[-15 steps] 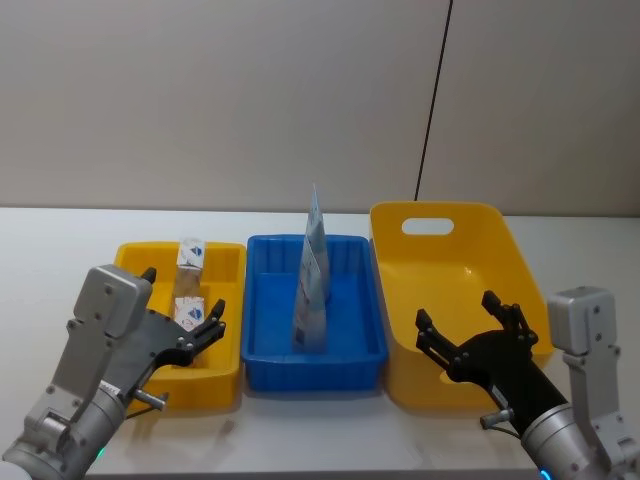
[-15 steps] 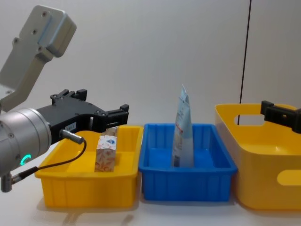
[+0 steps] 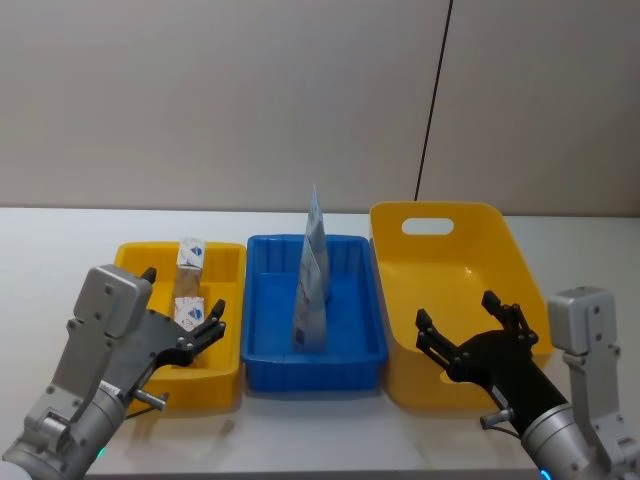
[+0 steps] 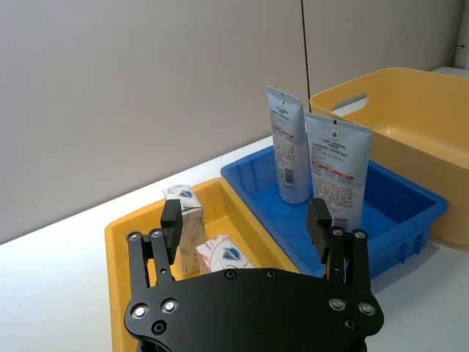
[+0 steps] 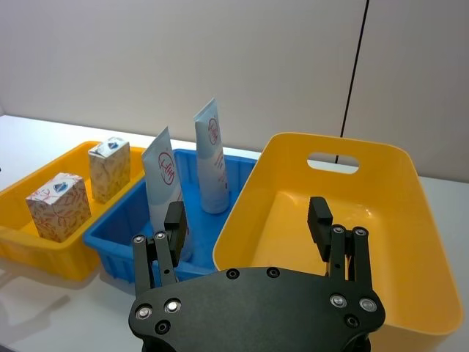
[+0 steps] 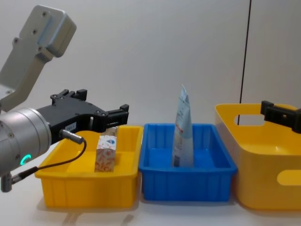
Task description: Bimanual collaborative sorting of washing and personal care products
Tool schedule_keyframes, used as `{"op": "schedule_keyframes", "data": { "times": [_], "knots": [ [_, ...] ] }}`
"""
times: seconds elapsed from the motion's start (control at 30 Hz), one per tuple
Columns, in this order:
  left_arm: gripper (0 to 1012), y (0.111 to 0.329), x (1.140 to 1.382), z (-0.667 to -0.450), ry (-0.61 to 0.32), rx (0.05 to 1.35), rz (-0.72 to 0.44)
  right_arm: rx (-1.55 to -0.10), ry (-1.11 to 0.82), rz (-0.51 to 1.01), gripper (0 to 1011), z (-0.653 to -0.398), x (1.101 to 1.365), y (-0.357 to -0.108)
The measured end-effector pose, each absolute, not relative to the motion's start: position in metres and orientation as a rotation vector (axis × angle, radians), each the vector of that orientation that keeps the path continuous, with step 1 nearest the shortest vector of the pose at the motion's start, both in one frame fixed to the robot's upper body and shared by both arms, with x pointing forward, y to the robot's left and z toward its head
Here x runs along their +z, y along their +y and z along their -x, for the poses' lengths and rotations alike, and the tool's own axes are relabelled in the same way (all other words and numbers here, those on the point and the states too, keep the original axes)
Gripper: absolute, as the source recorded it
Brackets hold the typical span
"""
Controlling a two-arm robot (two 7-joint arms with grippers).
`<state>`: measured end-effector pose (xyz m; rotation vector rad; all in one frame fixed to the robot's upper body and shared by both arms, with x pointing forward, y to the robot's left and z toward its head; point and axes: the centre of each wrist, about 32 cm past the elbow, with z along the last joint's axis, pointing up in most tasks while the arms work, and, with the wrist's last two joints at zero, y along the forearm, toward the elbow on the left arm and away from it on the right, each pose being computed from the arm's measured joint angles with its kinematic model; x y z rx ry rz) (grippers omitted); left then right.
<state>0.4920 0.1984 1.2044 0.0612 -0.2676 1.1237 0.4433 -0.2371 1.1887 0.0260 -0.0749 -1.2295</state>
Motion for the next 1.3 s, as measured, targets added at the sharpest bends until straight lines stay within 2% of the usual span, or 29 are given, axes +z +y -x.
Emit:
{"op": "schedule_keyframes", "data": {
  "times": [1.3],
  "knots": [
    [1001,0.1984,1.2044,-0.4920,-0.268,1.124,-0.061,-1.230,-0.075,-0.026,1003,-0.4433,1.1887,-0.2371]
  ]
}}
